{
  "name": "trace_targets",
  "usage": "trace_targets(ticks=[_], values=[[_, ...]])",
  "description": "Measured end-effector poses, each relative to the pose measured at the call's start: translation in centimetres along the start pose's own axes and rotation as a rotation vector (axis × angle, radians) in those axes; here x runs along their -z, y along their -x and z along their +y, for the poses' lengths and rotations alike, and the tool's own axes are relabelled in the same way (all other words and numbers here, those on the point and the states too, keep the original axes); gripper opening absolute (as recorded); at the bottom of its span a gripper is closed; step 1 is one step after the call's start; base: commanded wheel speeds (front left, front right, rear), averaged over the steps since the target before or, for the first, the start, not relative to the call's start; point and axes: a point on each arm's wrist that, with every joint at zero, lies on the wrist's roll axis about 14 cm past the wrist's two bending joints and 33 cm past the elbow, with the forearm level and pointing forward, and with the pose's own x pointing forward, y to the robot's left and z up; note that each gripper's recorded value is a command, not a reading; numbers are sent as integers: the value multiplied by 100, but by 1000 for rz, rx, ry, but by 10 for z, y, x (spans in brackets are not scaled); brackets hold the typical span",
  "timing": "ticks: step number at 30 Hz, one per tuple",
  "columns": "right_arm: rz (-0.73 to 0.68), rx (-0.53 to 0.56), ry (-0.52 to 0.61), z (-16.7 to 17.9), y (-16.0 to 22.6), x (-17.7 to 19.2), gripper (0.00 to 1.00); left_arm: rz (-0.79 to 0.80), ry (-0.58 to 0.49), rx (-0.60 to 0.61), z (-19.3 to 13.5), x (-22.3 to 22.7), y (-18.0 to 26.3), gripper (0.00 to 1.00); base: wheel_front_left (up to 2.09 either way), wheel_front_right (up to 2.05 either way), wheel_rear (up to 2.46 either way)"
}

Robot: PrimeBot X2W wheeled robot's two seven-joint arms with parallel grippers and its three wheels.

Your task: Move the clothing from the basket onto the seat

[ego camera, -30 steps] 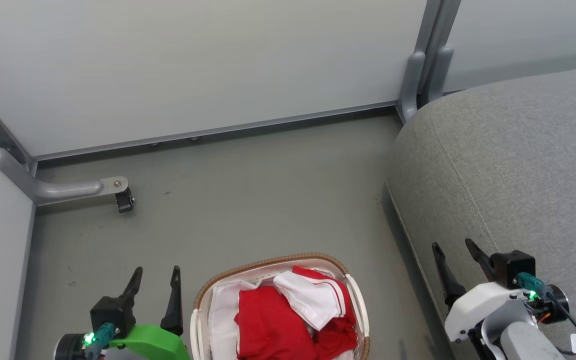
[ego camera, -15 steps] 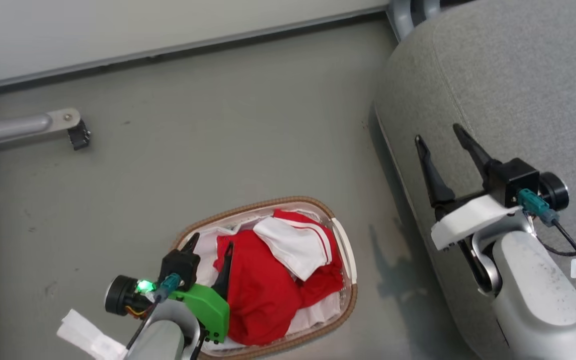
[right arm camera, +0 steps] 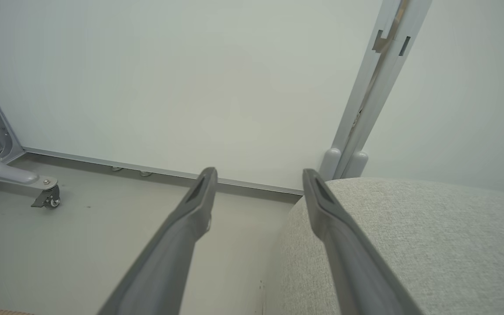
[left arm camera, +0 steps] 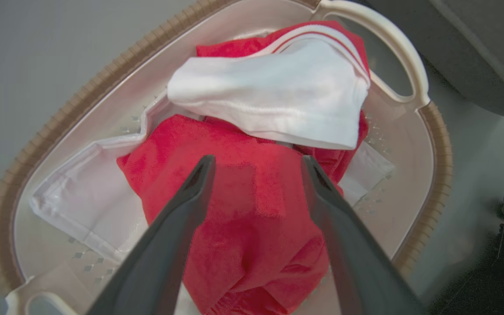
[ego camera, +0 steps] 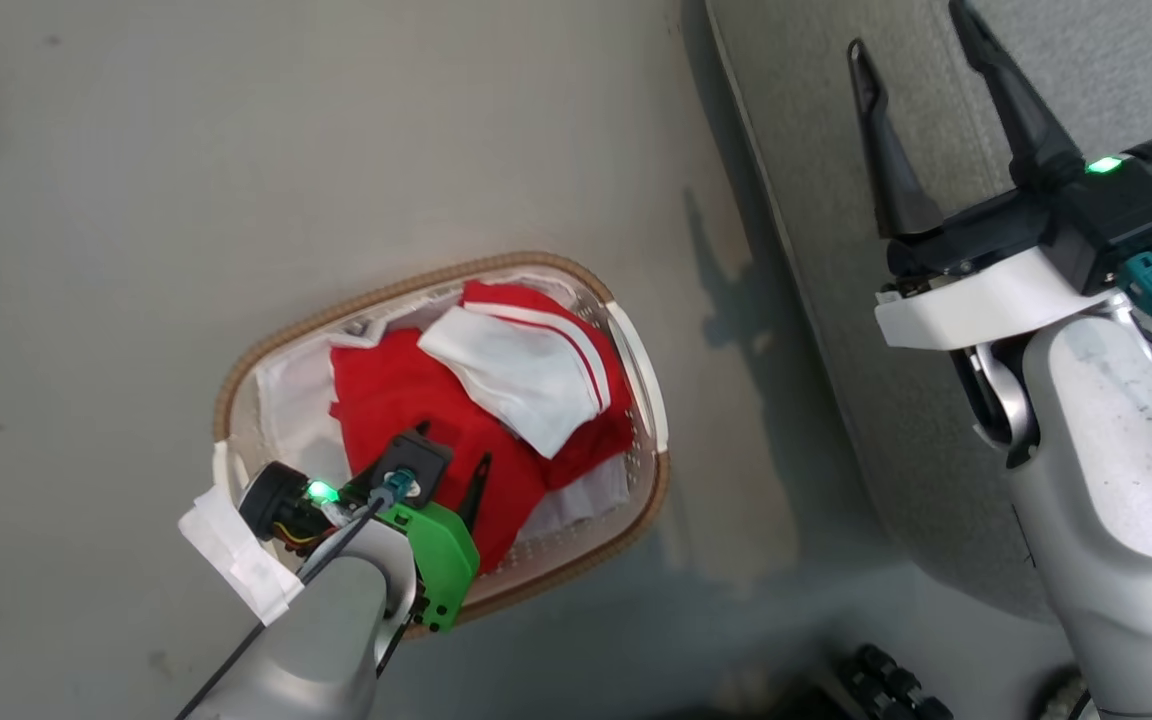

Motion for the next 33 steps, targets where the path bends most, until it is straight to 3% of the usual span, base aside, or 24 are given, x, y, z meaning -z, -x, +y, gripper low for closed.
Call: trace_targets(ticks=[13, 14, 15, 23, 27, 33], values=[[188, 46, 16, -22, 14, 89, 100, 254, 128, 90, -15, 76, -41, 100, 0, 0, 0], [197, 49, 17, -23, 16, 91, 100, 259, 124, 97, -16, 77, -43, 62, 0, 0, 0], [202, 51, 20, -24, 16, 92, 100, 257, 123, 100, -17, 77, -44, 0, 0, 0, 0], [204, 65, 26, -26, 27, 77, 100, 143, 147, 71, -19, 47, -39, 0, 0, 0, 0], [206, 63, 8, -18, 39, 65, 100, 13, 161, 43, -23, 8, -31, 0, 0, 0, 0], [203, 49, -32, 2, 61, 45, 100, -133, 134, -13, -20, -28, 8, 0, 0, 0, 0]])
